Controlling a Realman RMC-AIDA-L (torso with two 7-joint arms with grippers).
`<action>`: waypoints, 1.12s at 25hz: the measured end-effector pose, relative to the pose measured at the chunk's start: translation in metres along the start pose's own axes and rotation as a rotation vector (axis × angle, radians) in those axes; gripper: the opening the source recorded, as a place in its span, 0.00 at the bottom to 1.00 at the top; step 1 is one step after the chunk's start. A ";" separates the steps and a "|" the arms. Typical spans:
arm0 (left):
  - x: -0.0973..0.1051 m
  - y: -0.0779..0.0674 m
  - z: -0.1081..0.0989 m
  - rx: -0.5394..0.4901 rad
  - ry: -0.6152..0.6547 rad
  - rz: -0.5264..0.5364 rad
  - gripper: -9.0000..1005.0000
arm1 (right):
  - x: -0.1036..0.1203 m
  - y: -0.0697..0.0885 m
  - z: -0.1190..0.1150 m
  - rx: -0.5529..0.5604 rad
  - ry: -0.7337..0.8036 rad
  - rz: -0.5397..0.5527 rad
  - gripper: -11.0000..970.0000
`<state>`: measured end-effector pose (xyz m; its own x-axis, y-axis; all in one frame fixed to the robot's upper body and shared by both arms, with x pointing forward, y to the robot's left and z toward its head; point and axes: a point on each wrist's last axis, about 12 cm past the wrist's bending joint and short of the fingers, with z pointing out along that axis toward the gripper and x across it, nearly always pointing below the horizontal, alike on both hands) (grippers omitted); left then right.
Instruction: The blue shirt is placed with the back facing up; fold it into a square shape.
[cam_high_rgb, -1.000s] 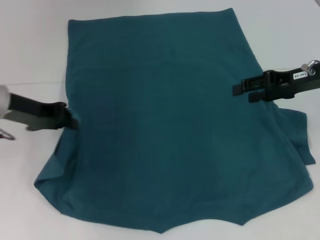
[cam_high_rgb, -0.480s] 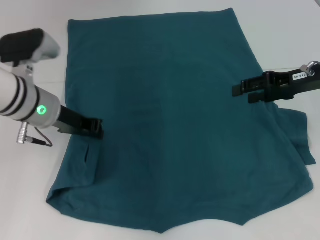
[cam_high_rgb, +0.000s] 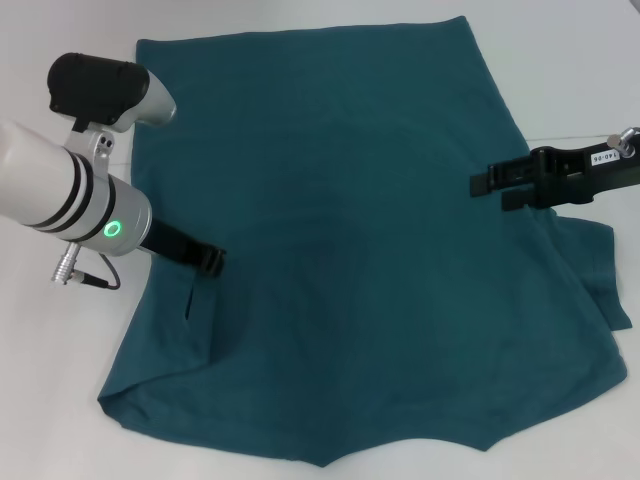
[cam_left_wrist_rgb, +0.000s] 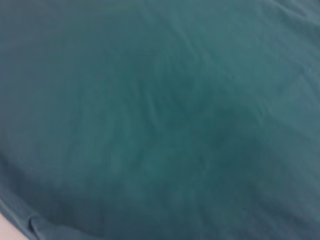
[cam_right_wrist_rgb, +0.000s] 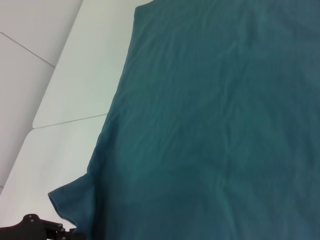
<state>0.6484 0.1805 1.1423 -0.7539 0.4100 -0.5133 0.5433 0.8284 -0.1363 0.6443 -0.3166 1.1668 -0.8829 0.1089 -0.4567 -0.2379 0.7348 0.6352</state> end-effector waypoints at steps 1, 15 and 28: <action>0.000 0.000 0.000 -0.004 0.000 0.006 0.12 | 0.000 0.000 0.000 0.000 -0.001 0.000 0.76; -0.003 -0.019 0.004 0.036 -0.020 0.099 0.26 | -0.001 0.000 -0.001 0.003 -0.006 -0.004 0.76; 0.069 0.064 -0.045 0.288 -0.127 -0.531 0.42 | -0.002 0.004 -0.008 -0.003 0.019 -0.102 0.76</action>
<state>0.6143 0.2787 1.1366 -0.9085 -0.0936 -0.4074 0.1971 0.7636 -0.6149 0.6422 -0.3192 1.1747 -0.8615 0.0211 -0.5073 -0.3282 0.7391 0.5882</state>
